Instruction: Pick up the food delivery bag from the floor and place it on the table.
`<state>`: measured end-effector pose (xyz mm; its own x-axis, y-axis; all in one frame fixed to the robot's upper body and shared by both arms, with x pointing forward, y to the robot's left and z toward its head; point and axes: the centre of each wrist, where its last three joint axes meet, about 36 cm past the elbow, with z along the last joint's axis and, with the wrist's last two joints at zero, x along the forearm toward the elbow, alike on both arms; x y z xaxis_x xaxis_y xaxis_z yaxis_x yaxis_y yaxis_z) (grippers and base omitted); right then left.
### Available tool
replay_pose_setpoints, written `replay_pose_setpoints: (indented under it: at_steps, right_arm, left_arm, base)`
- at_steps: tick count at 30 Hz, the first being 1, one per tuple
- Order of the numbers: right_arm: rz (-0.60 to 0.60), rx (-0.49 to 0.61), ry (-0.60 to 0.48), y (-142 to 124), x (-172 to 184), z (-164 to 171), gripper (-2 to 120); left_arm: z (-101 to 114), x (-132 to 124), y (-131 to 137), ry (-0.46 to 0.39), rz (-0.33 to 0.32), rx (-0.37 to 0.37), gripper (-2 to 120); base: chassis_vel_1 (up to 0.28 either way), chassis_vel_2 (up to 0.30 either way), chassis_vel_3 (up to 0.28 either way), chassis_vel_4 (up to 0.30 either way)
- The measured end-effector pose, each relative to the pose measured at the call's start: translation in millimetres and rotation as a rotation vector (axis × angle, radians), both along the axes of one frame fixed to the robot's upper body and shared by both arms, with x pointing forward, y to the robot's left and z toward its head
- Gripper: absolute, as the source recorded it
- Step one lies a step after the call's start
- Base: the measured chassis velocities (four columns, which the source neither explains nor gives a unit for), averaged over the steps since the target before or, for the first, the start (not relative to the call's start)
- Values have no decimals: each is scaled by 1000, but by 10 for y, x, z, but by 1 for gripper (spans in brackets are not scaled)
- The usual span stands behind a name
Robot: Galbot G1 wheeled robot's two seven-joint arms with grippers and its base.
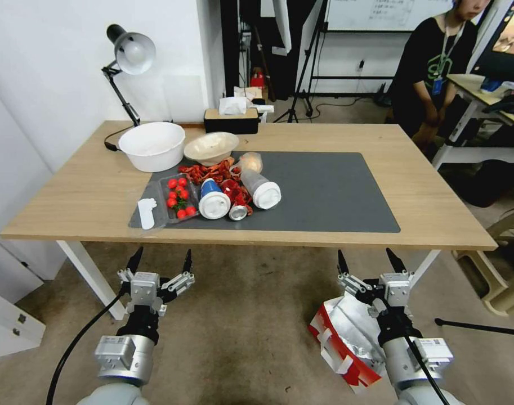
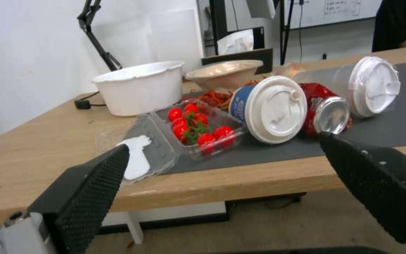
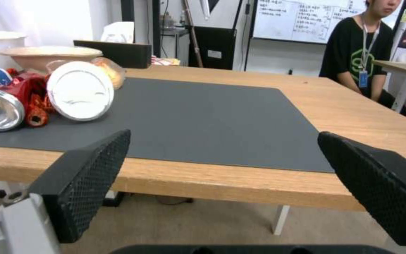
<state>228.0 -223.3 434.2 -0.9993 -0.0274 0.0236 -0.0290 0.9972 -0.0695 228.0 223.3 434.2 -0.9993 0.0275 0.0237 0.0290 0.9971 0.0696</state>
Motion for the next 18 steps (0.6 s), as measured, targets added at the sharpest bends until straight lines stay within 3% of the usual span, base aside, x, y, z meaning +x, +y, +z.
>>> replay_pose_setpoints:
  at_steps: [10,16,18]
  right_arm:
    - [0,0,1,0,0,0,100]
    - [-23,5,21,-91,48,134,100]
    - [-49,10,44,-188,100,301,100]
  left_arm:
    - [1,2,2,0,1,-4,100]
    - [111,76,43,-4,24,-91,100]
    - [213,135,77,-8,40,-165,100]
  base:
    - [0,0,0,0]
    - [0,0,0,0]
    - [0,0,0,0]
